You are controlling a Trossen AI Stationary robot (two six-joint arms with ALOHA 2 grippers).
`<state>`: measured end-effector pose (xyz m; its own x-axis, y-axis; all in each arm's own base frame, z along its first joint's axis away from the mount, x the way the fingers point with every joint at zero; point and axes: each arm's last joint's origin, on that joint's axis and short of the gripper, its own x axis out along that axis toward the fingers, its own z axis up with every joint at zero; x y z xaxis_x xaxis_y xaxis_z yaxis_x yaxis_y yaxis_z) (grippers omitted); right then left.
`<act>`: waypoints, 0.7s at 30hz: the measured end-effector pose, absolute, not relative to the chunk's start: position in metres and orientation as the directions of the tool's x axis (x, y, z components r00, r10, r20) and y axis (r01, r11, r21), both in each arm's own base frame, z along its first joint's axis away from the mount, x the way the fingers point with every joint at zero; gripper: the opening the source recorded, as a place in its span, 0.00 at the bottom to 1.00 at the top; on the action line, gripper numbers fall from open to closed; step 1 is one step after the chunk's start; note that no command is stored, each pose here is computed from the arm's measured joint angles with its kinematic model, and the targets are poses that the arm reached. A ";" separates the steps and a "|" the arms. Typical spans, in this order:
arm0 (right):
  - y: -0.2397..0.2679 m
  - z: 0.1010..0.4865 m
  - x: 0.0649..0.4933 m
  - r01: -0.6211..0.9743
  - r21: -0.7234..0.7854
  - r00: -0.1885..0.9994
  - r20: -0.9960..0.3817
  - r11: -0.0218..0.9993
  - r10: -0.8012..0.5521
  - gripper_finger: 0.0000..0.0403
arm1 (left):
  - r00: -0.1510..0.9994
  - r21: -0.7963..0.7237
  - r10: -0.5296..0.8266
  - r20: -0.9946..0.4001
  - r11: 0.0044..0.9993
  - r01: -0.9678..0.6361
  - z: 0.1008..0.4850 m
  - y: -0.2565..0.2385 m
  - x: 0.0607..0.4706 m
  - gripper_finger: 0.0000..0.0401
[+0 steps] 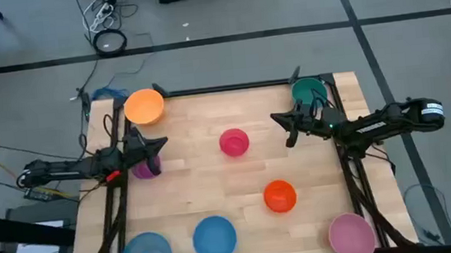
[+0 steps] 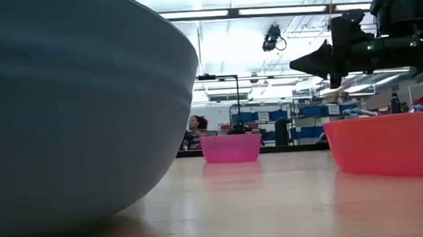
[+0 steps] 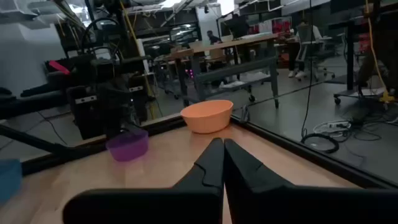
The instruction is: Nest bowls inside each other
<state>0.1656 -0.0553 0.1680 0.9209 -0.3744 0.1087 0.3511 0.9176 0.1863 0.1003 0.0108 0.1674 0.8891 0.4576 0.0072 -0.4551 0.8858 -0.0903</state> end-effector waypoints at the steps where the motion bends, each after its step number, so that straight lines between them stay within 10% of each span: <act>1: -0.055 0.168 0.166 0.351 0.186 0.921 0.108 0.918 -0.374 0.00 | 0.889 -0.090 0.458 0.007 0.886 -0.455 0.167 0.011 0.100 0.03; 21: -0.055 0.167 0.166 0.326 0.319 0.921 0.104 0.890 -0.375 0.00 | 0.889 -0.090 0.457 0.007 0.886 -0.455 0.167 0.011 0.100 0.03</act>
